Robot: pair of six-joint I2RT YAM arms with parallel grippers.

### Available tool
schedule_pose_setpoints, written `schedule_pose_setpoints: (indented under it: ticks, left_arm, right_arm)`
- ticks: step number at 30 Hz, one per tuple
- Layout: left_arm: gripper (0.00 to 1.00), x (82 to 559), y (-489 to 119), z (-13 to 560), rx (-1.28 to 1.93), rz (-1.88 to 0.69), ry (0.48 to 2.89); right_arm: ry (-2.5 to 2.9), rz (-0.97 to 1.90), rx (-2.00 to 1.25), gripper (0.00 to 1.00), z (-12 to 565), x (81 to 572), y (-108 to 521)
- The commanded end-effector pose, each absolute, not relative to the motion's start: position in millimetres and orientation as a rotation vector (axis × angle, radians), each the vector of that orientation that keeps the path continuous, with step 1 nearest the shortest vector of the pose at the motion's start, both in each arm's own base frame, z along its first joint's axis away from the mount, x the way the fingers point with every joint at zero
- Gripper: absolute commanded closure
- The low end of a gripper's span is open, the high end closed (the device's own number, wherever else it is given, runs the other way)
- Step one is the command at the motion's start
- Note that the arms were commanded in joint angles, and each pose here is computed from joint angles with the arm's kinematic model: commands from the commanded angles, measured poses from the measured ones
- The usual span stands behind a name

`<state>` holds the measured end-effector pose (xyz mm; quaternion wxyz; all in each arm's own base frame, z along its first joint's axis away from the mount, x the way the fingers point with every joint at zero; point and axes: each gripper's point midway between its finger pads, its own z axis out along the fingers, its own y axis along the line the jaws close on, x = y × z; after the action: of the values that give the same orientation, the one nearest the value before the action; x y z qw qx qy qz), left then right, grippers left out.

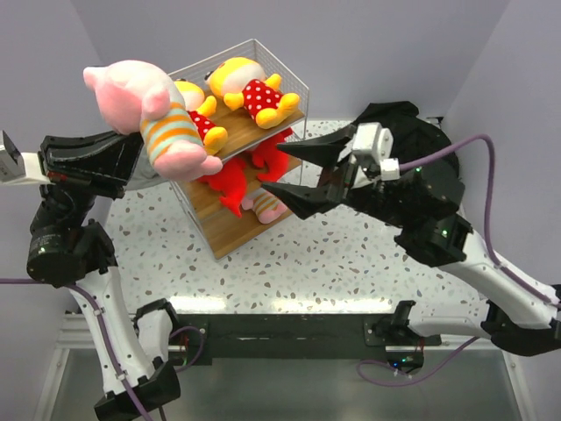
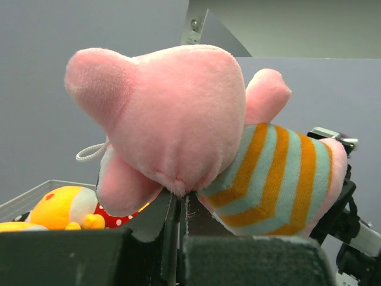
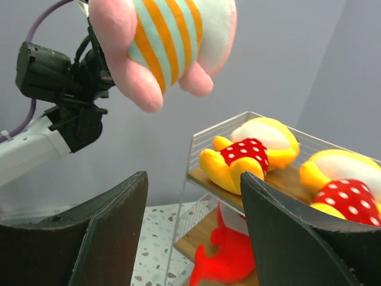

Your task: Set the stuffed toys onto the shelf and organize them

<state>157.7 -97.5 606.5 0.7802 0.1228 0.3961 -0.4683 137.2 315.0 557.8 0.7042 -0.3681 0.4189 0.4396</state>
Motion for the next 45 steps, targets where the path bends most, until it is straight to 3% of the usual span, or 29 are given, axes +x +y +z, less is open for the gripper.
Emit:
schedule_pose_setpoints:
  ticks: [1,20,45]
  left_arm:
    - [1.0,126,-115,606,0.357,-1.093,0.812]
    - [1.0,121,-118,599,0.371,-1.076,0.818]
    - [1.0,127,-113,589,0.337,-1.081,0.808]
  right_arm:
    - [0.709,1.057,-0.837,0.33,604,115,322]
    - [0.63,1.306,-0.909,0.33,591,93,365]
    - [0.642,1.358,-0.889,0.33,576,87,390]
